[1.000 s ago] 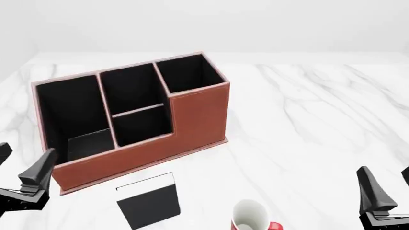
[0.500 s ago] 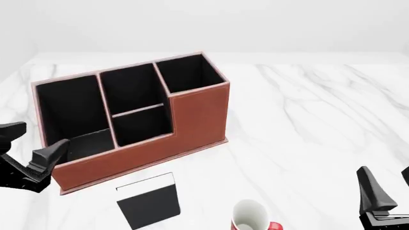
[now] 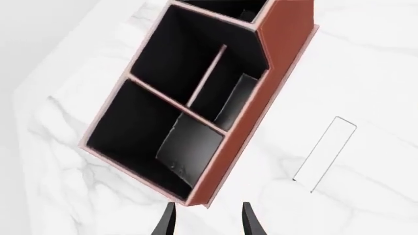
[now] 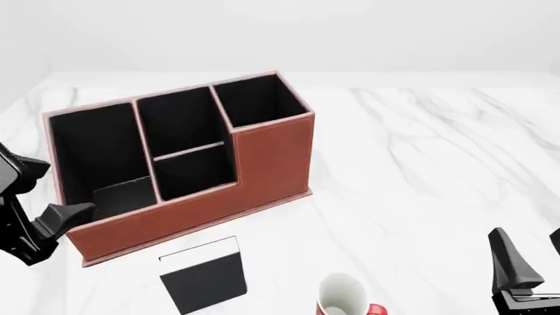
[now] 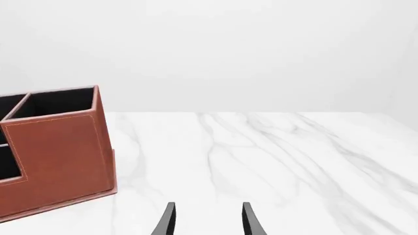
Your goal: Pick up the book and place it in the front compartment of the caddy.
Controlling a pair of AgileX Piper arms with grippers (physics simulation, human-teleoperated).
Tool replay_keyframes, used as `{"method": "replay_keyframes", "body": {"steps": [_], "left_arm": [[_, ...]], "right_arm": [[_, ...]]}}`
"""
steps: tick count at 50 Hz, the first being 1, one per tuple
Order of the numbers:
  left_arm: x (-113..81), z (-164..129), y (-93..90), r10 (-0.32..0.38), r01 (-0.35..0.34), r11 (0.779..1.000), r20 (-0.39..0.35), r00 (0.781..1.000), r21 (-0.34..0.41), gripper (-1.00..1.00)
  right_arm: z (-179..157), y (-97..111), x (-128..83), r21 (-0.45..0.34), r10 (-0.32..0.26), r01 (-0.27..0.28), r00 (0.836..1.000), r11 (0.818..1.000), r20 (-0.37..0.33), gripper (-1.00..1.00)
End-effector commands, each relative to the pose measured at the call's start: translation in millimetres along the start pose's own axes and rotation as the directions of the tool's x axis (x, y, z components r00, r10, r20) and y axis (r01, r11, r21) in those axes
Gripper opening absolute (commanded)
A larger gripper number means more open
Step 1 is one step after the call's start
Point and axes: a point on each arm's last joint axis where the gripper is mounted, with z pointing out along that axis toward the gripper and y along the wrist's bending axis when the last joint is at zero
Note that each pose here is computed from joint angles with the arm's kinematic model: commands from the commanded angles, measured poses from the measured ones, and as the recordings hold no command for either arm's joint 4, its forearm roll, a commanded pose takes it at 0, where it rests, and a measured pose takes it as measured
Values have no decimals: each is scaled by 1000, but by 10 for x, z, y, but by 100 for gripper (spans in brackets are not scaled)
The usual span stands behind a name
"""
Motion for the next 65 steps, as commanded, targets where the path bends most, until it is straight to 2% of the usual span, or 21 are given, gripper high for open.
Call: {"method": "replay_keyframes", "body": {"steps": [1,2,5,8,9,10,12,16,18,20,24,29,40,45,46,56,65], "left_arm": [[-253,17,31,96,-88,989,-66,993,115,100],[-288,41,26,102,-91,987,-78,992,135,100],[-280,44,92,133,-121,985,-100,986,120,100],[-364,73,106,155,-138,979,-110,982,147,100],[-325,118,110,181,-158,974,-137,974,160,100],[-393,137,89,178,-153,971,-133,975,182,100],[-381,154,133,200,-171,968,-154,968,182,100],[-526,228,90,206,-165,958,-161,965,235,100],[-445,258,169,228,-184,958,-193,954,221,100],[-553,289,148,232,-183,952,-188,954,246,100],[-547,354,172,240,-181,948,-217,946,261,100],[-674,497,109,234,-160,940,-231,944,301,100],[-754,721,15,237,-134,928,-272,933,348,100],[-802,812,-59,241,-124,920,-286,927,371,100],[-840,845,-143,248,-123,912,-287,925,390,100],[-830,926,-237,282,-138,896,-299,912,423,100],[-864,1012,-442,298,-126,878,-320,899,462,100]], "right_arm": [[-1,0,0,0,0,0,1000,1000,0,100],[-1,0,0,0,0,0,1000,1000,0,100],[-1,0,0,0,0,0,1000,1000,0,100],[-1,0,0,0,0,0,1000,1000,0,100],[-1,0,0,0,0,0,1000,1000,0,100],[-1,0,0,0,0,0,1000,1000,0,100],[-1,0,0,0,0,0,1000,1000,0,100],[-1,0,0,0,0,0,1000,1000,0,100],[-1,0,0,0,0,0,1000,1000,0,100],[-1,0,0,0,0,0,1000,1000,0,100],[-1,0,0,0,0,0,1000,1000,0,100],[-1,0,0,0,0,0,1000,1000,0,100],[-1,0,0,0,0,0,1000,1000,0,100],[-1,0,0,0,0,0,1000,1000,0,100],[-1,0,0,0,0,0,1000,1000,0,100],[-1,0,0,0,0,0,1000,1000,0,100],[-1,0,0,0,0,0,1000,1000,0,100]]}}
